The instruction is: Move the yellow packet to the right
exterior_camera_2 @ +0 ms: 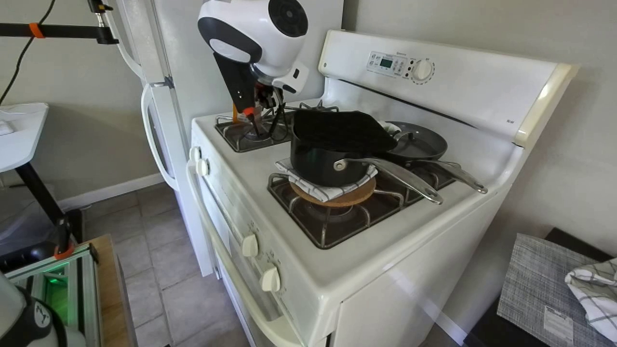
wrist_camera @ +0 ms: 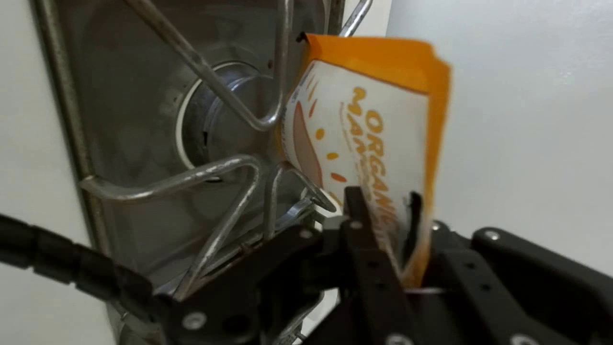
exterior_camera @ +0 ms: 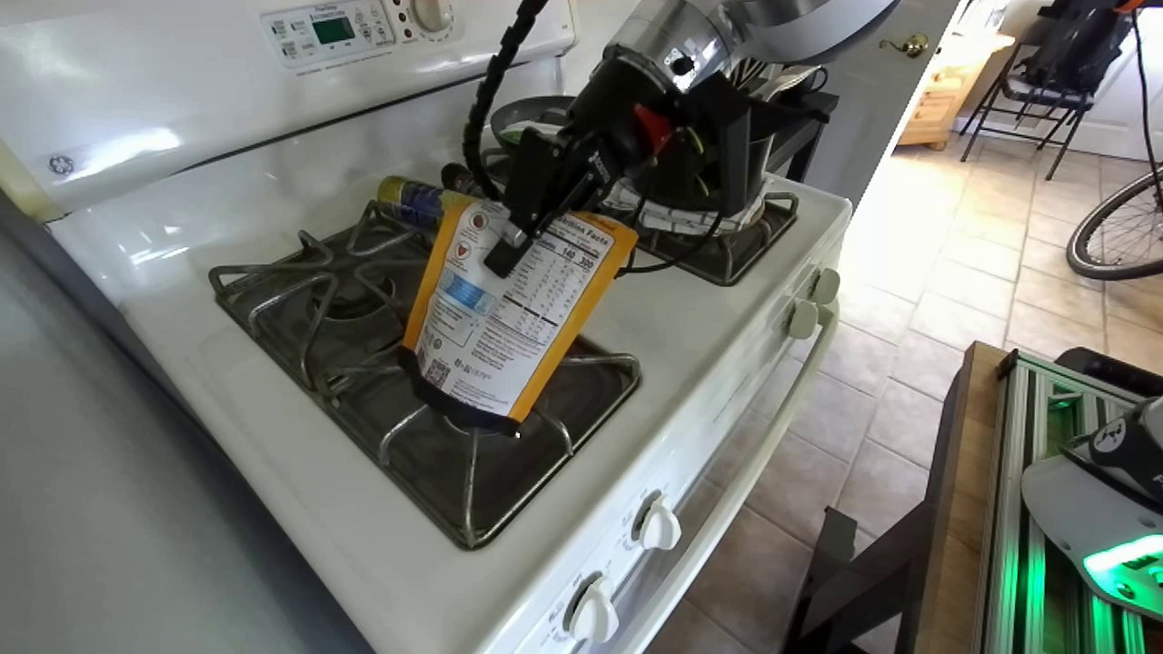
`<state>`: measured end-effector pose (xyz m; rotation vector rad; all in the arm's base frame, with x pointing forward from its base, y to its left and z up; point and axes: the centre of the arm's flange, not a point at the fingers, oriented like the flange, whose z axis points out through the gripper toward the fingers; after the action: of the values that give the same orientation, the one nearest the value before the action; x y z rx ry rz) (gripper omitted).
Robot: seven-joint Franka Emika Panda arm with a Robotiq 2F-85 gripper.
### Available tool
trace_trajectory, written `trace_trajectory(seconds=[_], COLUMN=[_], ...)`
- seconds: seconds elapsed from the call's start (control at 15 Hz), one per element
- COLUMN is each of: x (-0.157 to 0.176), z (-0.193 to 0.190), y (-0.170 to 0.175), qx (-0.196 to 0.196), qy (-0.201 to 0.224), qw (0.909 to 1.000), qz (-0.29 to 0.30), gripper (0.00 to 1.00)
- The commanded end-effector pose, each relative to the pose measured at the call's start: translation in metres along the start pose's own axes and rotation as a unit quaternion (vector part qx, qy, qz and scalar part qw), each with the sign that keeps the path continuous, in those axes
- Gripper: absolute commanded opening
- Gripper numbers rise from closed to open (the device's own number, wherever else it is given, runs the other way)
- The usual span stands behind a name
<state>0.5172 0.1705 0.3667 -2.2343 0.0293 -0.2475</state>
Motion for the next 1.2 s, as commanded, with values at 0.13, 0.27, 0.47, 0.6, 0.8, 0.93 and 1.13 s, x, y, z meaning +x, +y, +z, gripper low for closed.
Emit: trace_trajectory(seconds=[0.13,0.27,0.47,0.6,0.8,0.93,1.13], x=[-0.007,-0.008,-0.009,-0.003,0.013,0.027,0.024], z=[-0.012,-0.024,-0.054,-0.083,-0.136,-0.170,-0.176], y=[-0.017,-0.033,-0.070,-0.095,-0.133,-0.155,-0.158], qx=[0.014,0.024,0.026,-0.011,-0.064,-0.067,-0.055], qy=[0.004,0.005,0.016,0.035,0.095,0.153,0.154], qw=[0.9998,0.9995,0.9979,0.9947,0.9829,0.9745,0.9744], qz=[-0.010,-0.021,-0.057,-0.096,-0.144,-0.150,-0.154], gripper=[0.00,0.00,0.00,0.00,0.00,0.00,0.00])
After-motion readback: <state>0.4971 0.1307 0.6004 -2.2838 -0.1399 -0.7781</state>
